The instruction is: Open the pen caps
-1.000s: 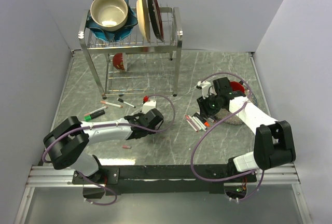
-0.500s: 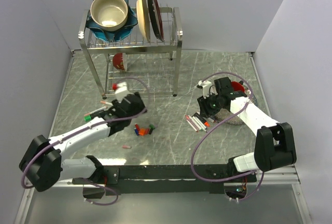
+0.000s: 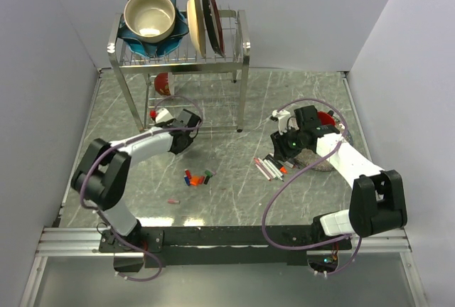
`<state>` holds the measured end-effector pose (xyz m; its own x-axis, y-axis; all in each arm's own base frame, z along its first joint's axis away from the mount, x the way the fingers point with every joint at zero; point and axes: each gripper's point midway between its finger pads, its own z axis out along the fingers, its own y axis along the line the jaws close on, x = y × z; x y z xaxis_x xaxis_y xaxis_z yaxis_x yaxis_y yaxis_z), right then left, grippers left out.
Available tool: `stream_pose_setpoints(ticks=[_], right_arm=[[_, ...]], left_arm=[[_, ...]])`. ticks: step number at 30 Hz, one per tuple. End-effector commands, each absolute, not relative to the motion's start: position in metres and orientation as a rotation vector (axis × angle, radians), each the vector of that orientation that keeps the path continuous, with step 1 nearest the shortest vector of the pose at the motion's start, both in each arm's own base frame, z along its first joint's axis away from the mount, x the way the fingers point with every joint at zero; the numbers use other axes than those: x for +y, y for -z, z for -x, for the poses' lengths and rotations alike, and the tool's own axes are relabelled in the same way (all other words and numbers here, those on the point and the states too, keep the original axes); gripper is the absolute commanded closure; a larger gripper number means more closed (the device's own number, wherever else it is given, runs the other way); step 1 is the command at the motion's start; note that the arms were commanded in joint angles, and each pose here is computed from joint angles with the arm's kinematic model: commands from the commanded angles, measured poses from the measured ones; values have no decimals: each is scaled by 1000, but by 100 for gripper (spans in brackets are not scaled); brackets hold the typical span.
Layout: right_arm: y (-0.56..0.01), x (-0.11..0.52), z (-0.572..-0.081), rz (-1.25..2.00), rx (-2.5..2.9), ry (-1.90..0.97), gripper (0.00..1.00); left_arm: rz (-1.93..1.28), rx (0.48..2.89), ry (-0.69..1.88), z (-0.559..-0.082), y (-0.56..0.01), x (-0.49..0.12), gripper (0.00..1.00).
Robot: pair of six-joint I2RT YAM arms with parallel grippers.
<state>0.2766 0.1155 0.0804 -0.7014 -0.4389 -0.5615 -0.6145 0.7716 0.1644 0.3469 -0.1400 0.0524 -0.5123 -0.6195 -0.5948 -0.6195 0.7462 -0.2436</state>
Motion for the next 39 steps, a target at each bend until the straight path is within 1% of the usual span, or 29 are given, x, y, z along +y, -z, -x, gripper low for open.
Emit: stream_pose_setpoints(ticks=[1, 7, 13, 17, 21, 25, 28, 30, 32, 35, 36, 37, 39], right_arm=[[-105, 118, -289, 791, 2378, -464, 51], [-107, 119, -288, 795, 2374, -470, 51], [-107, 119, -288, 794, 2372, -473, 51], [-107, 119, -288, 794, 2372, -473, 51], [-107, 119, -288, 795, 2373, -474, 51], [-107, 119, -288, 795, 2373, -474, 51], [-108, 119, -288, 793, 2370, -473, 51], [-109, 119, -288, 794, 2368, -474, 51], [-109, 119, -288, 795, 2364, -477, 51], [-110, 120, -288, 796, 2363, -481, 50], [-110, 119, -288, 794, 2362, -480, 50], [-111, 120, -288, 796, 2360, -480, 51], [-111, 120, -288, 795, 2358, -480, 51]], left_arm=[[974, 2287, 3, -352, -46, -144, 60], [975, 2324, -44, -359, -33, -142, 57], [991, 2380, -142, -356, -11, -135, 58], [988, 2377, -121, -354, -13, -135, 59], [995, 2353, -131, -357, -20, -131, 55], [1010, 2372, -159, -361, -13, -124, 55], [1011, 2386, -176, -359, -5, -120, 61], [1013, 2397, -198, -353, 1, -116, 68], [1011, 2405, -203, -349, 6, -114, 72], [1006, 2414, -218, -344, 8, -112, 82], [1008, 2415, -221, -342, 9, -111, 88], [1007, 2414, -215, -342, 7, -111, 89], [1003, 2425, -203, -336, 7, -111, 99]])
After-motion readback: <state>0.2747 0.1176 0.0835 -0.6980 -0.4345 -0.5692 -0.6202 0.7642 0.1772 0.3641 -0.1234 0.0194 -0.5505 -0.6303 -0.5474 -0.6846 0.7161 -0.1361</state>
